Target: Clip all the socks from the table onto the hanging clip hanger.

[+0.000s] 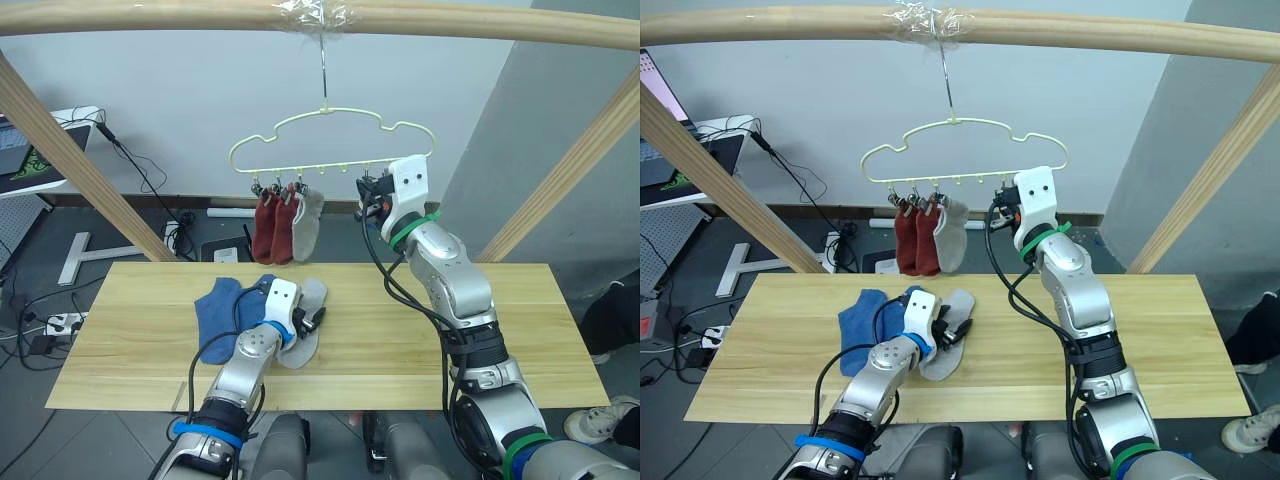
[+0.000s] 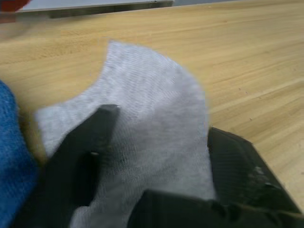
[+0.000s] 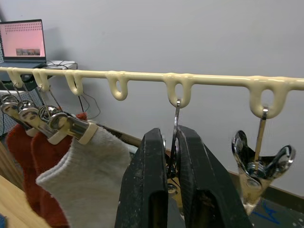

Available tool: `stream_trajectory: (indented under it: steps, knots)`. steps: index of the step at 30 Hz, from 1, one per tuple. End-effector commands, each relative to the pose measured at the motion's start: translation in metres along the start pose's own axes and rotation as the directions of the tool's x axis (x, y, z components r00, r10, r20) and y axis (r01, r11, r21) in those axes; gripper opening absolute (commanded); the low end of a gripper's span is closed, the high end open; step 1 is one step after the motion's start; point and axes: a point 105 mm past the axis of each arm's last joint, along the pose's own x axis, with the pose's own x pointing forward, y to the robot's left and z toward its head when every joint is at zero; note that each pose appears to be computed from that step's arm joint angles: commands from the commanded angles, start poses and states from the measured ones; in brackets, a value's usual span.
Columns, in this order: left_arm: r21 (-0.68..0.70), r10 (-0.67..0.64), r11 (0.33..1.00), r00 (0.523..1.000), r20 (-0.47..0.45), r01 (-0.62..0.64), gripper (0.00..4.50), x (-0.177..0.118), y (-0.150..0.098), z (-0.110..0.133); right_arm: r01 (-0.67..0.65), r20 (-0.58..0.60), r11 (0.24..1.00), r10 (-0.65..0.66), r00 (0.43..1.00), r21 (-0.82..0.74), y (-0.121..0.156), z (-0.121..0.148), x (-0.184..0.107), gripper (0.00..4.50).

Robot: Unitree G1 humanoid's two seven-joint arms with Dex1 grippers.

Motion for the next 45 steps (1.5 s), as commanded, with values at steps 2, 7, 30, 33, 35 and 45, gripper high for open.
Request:
stream_trajectory:
  steps: [2,7,30,33,35,45]
  knots:
    - [-0.043,-0.03,0.999,0.999,-0.024,0.029,1.84,-0.005,-0.014,-0.012,-0.004,0.049,1.0,0.005,0.999,-0.012,0.001,0.014,-0.004,0.01]
    - [-0.102,-0.054,0.993,0.993,0.102,0.065,0.4,-0.006,-0.026,0.012,-0.012,0.04,1.0,0.012,0.999,-0.006,-0.001,0.014,-0.004,0.01]
    - [0.041,-0.027,0.999,0.771,0.636,0.001,0.04,-0.044,-0.035,0.166,0.054,-0.233,0.858,0.078,0.969,0.511,-0.008,0.01,-0.006,0.01]
    - [0.035,-0.02,0.999,0.768,0.64,-0.003,0.04,-0.043,-0.034,0.167,0.063,-0.242,0.843,0.081,0.967,0.534,-0.007,0.01,-0.007,0.01]
    - [0.035,-0.012,0.999,0.766,0.642,-0.014,0.04,-0.043,-0.032,0.167,0.067,-0.247,0.836,0.084,0.965,0.545,-0.006,0.01,-0.007,0.01]
    - [0.043,0.025,0.997,0.753,0.657,-0.071,0.04,-0.043,-0.023,0.172,0.077,-0.259,0.804,0.098,0.961,0.589,-0.004,0.013,-0.008,0.01]
